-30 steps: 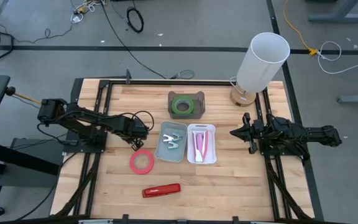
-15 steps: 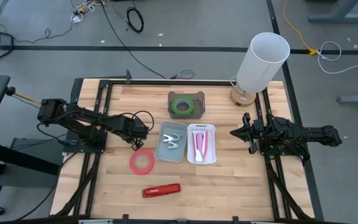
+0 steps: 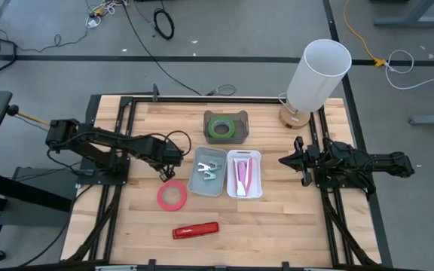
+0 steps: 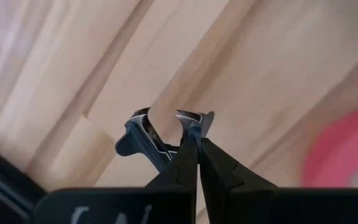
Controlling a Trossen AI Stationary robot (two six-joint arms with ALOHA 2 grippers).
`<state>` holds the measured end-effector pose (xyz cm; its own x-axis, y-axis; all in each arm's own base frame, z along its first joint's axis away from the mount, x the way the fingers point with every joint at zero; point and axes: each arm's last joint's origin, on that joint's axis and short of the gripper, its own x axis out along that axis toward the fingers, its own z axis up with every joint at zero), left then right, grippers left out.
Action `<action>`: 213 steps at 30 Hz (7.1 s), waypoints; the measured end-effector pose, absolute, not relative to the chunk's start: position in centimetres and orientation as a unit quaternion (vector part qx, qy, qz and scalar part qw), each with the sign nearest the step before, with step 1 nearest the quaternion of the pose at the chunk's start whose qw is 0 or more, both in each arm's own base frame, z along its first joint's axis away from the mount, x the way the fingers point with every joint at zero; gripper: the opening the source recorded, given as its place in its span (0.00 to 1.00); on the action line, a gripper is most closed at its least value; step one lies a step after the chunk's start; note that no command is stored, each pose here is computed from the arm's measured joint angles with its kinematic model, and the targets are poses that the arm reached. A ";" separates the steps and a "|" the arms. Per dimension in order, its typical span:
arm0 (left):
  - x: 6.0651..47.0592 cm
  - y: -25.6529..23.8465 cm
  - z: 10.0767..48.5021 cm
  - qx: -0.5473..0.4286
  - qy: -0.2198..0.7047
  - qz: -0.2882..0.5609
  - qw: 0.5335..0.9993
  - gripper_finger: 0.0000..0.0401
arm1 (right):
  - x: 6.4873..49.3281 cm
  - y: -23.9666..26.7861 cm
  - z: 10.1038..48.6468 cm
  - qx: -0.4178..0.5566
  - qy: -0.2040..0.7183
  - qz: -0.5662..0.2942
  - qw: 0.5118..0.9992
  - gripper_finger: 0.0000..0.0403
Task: Pick and place Stapler, Stapler remover, tape
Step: Put the black staple remover in the gray bin, then put the pink tape in the black bin
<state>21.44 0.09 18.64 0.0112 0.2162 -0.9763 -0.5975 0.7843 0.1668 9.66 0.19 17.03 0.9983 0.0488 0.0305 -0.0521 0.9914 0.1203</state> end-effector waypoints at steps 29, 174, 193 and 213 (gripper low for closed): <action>28.7 -0.5 29.0 -0.080 0.431 0.074 0.896 0.02 | 9.7 0.2 17.0 0.061 -0.014 0.025 0.998 0.01; 22.7 -3.7 14.4 -0.176 0.662 0.093 0.723 0.27 | 9.7 0.2 17.0 0.061 -0.014 0.025 0.998 0.01; 24.0 -2.7 18.4 -0.171 0.682 0.105 0.703 0.24 | 9.7 0.2 17.0 0.061 -0.014 0.026 0.998 0.01; 27.0 4.6 28.1 -0.084 0.608 0.157 0.774 0.24 | 9.7 0.2 17.0 0.061 -0.014 0.025 0.998 0.01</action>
